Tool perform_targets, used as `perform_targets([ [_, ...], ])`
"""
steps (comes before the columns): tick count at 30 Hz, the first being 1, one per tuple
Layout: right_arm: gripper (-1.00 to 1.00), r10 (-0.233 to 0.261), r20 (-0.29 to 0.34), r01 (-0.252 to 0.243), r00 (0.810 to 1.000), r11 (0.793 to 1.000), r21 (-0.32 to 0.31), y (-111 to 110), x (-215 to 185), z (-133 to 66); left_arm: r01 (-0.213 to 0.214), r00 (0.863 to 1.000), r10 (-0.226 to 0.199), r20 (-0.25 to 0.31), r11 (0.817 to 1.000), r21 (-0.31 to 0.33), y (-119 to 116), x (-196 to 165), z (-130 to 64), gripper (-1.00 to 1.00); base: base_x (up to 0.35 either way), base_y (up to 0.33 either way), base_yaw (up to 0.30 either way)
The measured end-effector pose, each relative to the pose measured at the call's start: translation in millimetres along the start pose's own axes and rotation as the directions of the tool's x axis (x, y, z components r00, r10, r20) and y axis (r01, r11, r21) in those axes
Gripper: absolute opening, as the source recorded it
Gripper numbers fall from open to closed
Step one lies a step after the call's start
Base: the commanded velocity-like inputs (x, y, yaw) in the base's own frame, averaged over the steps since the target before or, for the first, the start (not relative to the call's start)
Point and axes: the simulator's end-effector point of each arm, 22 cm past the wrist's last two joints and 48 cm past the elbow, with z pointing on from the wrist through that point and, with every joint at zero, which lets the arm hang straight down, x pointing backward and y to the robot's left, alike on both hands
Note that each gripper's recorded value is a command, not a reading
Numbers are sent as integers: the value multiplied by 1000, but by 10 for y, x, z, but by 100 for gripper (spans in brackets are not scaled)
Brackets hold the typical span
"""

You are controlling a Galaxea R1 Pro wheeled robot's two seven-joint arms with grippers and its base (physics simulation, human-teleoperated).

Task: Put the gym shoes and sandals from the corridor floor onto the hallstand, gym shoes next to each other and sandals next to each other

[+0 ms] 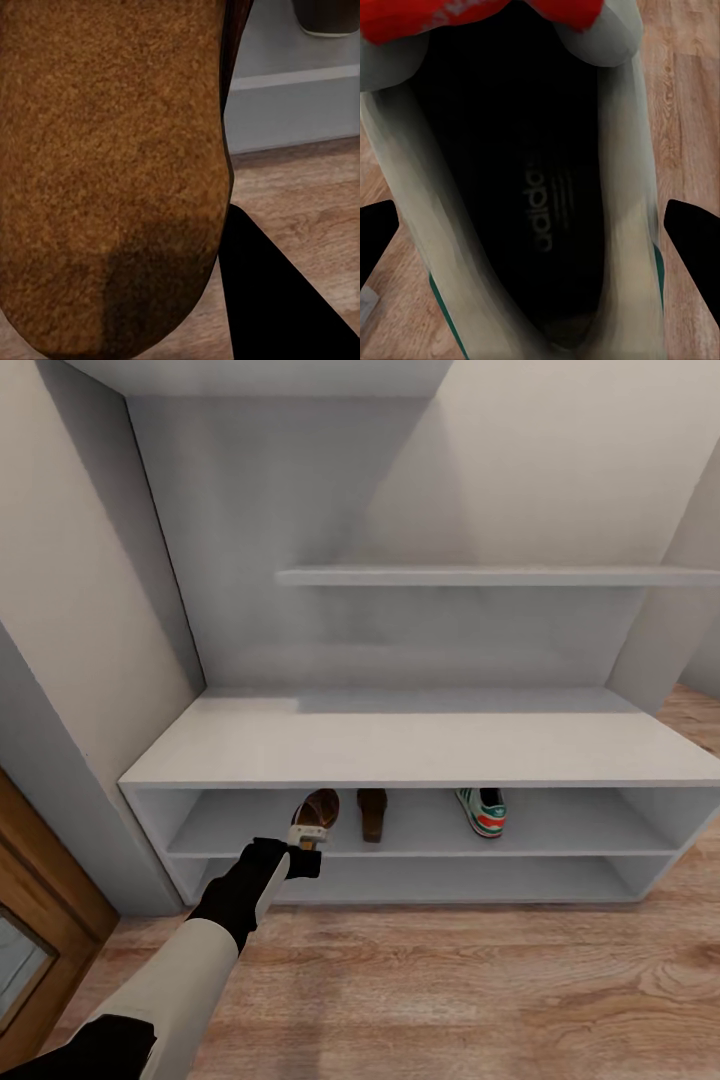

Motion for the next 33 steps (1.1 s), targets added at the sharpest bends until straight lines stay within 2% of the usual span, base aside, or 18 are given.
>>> perform_targets([
  [9,-100,0,-1,0,1000,1000,0,3,3,1,0,1000,0,0,1000,0,0,1,3,-100,0,0,0],
  [12,-100,-14,-6,14,1000,1000,6,27,52,30,3,1000,-3,-16,1000,1,8,76,79,-100,0,0,0],
  [21,-100,-29,-8,29,1000,999,19,3,60,35,3,1000,-3,-18,1000,2,8,87,92,-100,3,0,0],
  [24,-100,-52,-7,52,999,998,38,-38,56,32,3,1000,-3,-18,1000,2,8,86,90,-100,156,-68,0],
  [33,-100,-57,-8,58,998,997,43,-49,58,33,3,1000,-3,-7,1000,2,8,64,92,-100,125,-92,0],
])
